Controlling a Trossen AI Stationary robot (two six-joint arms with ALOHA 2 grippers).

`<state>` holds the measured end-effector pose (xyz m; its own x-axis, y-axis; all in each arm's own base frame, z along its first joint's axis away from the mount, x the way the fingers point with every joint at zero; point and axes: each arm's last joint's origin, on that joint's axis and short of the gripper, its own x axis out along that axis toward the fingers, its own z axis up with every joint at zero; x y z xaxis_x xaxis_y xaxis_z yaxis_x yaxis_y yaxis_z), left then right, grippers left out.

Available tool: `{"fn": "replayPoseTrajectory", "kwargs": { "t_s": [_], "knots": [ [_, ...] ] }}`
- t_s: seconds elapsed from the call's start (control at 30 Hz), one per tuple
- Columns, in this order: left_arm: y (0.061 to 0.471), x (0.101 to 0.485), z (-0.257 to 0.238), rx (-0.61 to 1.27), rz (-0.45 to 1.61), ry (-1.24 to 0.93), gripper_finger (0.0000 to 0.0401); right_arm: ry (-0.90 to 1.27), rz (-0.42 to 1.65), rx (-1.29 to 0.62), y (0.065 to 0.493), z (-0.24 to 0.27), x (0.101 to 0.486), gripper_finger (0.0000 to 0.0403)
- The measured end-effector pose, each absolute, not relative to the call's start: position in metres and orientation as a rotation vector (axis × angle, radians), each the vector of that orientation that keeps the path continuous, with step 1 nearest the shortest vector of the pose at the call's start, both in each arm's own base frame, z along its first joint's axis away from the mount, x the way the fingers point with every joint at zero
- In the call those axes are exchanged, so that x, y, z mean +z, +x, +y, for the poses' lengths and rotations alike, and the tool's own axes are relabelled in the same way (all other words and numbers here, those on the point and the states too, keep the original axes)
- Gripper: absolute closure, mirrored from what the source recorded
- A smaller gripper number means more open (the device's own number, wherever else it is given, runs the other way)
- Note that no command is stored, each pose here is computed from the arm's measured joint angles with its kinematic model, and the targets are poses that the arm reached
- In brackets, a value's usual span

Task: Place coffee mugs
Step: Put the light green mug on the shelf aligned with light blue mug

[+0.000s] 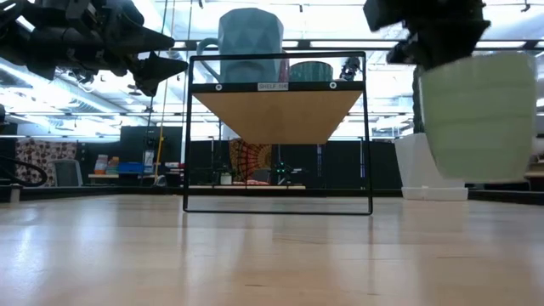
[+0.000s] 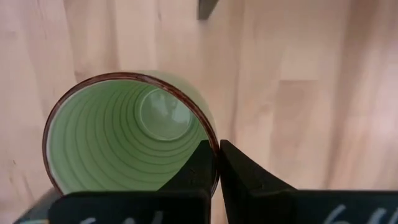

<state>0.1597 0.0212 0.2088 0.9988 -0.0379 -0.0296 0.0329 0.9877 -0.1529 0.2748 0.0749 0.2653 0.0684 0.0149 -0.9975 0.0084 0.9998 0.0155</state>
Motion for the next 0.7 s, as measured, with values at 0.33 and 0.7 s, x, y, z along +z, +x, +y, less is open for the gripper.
{"fn": "replayPoseTrajectory", "kwargs": {
  "t_s": [0.33,0.7],
  "knots": [
    [0.160,0.209,0.021,-0.035,0.032,-0.151,0.0138,-0.097,1.553,-0.066,0.269,0.040,0.325,0.0385],
    [0.160,0.209,0.021,-0.035,0.032,-0.151,0.0138,-0.152,1.387,-0.093,0.270,-0.021,0.379,0.0384]
  ]
}}
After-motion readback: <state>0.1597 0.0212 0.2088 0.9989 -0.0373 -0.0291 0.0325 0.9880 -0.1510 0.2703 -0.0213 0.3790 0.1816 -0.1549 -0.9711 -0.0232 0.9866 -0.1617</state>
